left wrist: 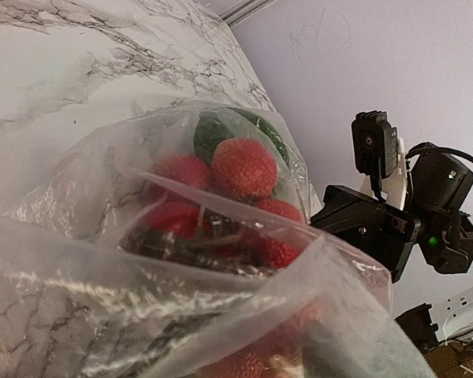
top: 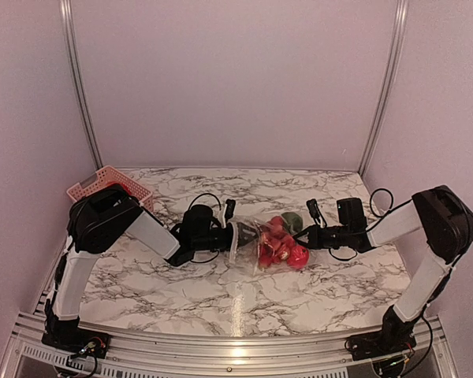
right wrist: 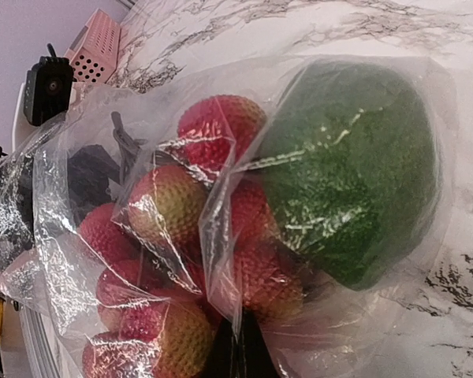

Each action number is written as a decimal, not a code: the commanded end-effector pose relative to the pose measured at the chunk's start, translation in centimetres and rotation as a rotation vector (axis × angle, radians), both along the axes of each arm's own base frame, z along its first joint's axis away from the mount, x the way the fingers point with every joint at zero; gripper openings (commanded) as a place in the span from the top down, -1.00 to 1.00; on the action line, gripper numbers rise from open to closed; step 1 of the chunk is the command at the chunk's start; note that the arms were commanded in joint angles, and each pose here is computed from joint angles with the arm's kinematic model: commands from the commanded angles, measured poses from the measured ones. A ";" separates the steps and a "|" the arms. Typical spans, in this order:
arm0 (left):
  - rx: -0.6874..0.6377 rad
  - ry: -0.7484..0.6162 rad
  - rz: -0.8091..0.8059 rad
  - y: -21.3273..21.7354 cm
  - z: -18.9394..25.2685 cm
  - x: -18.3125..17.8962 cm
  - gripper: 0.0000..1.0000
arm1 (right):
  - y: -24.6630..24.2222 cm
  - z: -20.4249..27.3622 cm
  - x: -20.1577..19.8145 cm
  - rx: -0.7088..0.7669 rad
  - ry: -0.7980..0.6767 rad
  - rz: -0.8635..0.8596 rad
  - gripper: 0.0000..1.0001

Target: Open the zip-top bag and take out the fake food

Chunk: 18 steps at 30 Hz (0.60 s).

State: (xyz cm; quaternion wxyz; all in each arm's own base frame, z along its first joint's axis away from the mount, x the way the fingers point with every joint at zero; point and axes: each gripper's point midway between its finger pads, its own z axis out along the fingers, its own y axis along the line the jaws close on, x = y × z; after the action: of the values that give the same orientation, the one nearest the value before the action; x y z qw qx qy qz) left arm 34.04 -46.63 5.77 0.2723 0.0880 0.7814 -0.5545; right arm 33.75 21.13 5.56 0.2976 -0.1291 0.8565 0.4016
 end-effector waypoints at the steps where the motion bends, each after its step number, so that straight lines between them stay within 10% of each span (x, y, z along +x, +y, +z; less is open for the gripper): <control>1: -0.042 -0.009 -0.073 -2.4 0.2 -0.9 -0.09 | 0.4 -0.8 -0.2 -0.011 0.028 0.012 1.00; 15: 0.000 0.010 -0.089 -4.0 -1.1 -0.7 -0.25 | 1.7 -0.4 -0.6 0.005 0.022 0.058 1.00; 18: 0.016 0.014 -0.071 -3.8 -1.2 -0.4 0.10 | 1.7 -0.2 -0.6 0.003 0.014 0.060 1.00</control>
State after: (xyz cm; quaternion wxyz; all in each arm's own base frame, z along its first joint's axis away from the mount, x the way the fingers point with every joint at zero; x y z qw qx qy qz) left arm 34.01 -50.21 6.58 0.2615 0.1106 0.7660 -0.5768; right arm 33.61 22.07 5.53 0.2924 -0.1399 0.8542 0.4066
